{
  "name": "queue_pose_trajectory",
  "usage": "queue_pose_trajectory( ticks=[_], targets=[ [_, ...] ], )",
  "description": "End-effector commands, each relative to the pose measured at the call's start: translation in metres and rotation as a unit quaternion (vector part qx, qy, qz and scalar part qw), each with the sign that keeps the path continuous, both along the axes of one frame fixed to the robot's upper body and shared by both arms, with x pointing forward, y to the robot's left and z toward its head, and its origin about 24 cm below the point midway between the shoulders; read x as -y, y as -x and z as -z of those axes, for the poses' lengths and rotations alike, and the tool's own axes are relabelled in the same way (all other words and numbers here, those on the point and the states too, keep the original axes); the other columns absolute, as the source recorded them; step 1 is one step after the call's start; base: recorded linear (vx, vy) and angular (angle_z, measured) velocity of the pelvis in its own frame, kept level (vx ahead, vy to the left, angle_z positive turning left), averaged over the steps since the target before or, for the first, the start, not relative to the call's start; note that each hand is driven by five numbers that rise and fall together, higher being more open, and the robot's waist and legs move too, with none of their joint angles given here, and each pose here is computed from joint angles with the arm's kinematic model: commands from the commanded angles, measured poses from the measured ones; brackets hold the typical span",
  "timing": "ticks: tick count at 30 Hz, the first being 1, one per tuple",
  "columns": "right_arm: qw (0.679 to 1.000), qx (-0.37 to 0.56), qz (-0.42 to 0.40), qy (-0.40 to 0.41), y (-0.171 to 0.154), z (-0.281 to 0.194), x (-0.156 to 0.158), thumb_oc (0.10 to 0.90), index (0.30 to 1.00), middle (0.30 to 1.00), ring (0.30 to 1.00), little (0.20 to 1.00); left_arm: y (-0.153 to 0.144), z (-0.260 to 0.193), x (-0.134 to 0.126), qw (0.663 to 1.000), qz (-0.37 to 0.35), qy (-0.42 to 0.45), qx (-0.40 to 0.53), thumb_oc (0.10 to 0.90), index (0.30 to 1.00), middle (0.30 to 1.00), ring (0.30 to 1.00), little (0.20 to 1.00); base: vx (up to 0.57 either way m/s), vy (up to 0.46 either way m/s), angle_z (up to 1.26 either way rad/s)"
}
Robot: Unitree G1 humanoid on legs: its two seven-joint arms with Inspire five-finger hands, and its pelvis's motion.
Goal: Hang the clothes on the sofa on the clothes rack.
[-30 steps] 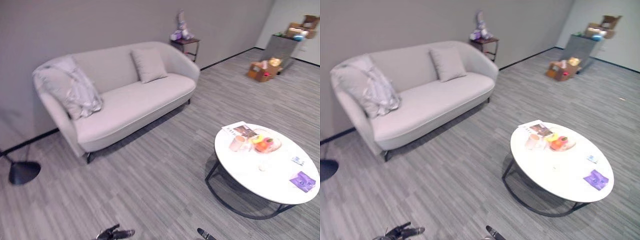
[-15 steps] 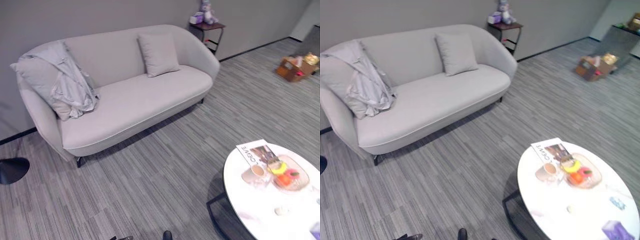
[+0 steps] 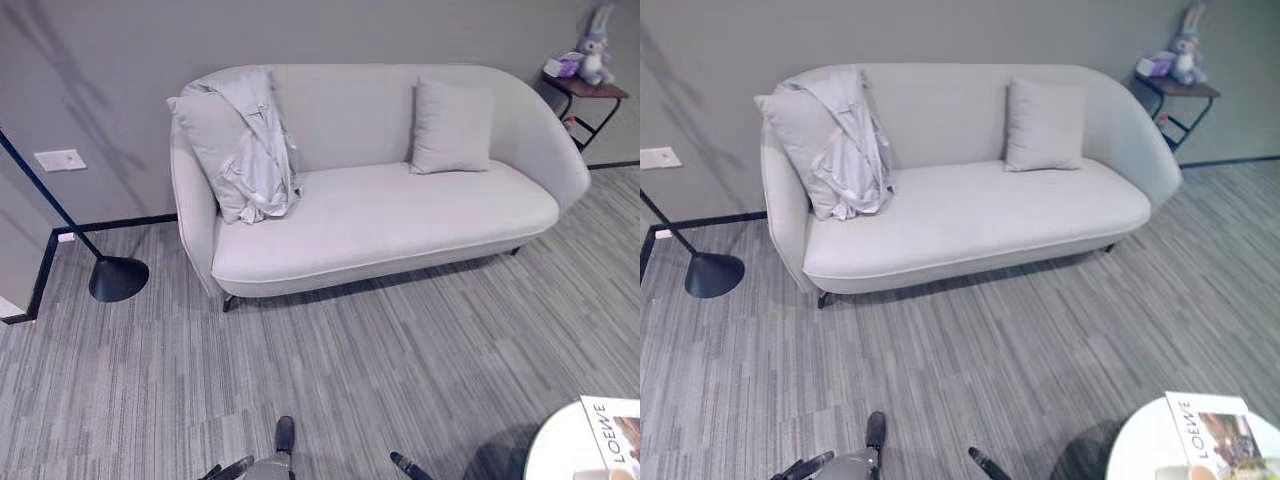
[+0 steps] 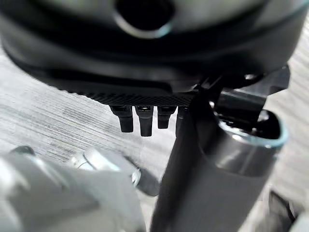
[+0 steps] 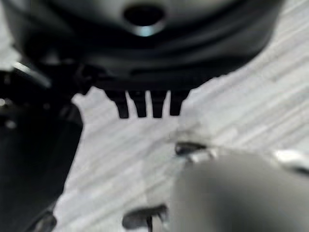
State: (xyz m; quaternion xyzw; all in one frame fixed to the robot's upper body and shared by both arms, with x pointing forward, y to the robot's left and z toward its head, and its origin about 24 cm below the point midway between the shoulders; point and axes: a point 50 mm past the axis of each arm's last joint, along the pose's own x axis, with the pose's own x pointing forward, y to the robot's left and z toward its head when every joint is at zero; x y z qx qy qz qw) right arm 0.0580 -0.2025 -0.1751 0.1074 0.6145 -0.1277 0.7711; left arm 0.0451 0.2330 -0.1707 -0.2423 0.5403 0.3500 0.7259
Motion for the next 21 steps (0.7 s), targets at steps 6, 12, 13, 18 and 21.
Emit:
queue_pose_trajectory(
  ticks=[6,12,13,18,21],
  targets=[
    [0.997,0.014,0.040,0.069,0.004,-0.008,0.042,0.800,0.900,0.900,0.900,0.900,0.004,-0.004,-0.017,0.990,0.128,-0.038,-0.048,0.800,0.900,0.900,0.900,0.900,0.41,0.316,-0.01],
    [0.966,0.209,0.040,0.151,-0.088,-0.053,0.079,0.800,0.900,0.900,0.900,0.900,-0.042,-0.015,-0.031,0.961,0.258,-0.097,-0.007,0.800,0.900,0.900,0.900,0.900,0.21,0.067,0.08],
    [0.951,0.255,0.031,0.172,-0.105,-0.070,0.086,0.800,0.900,0.900,0.900,0.900,-0.049,-0.016,-0.030,0.956,0.275,-0.104,0.002,0.800,0.900,0.900,0.900,0.900,0.20,-0.147,0.05],
    [0.863,0.407,-0.039,0.297,-0.152,-0.148,0.109,0.800,0.900,0.900,0.900,0.900,-0.062,-0.014,-0.010,0.937,0.335,-0.101,0.017,0.800,0.900,0.900,0.900,0.900,0.29,-0.251,0.00],
    [0.842,0.439,-0.076,0.304,-0.158,-0.163,0.103,0.800,0.900,0.900,0.900,0.900,-0.055,-0.011,-0.005,0.944,0.318,-0.087,0.012,0.800,0.900,0.900,0.900,0.900,0.47,-0.488,0.42]
  ],
)
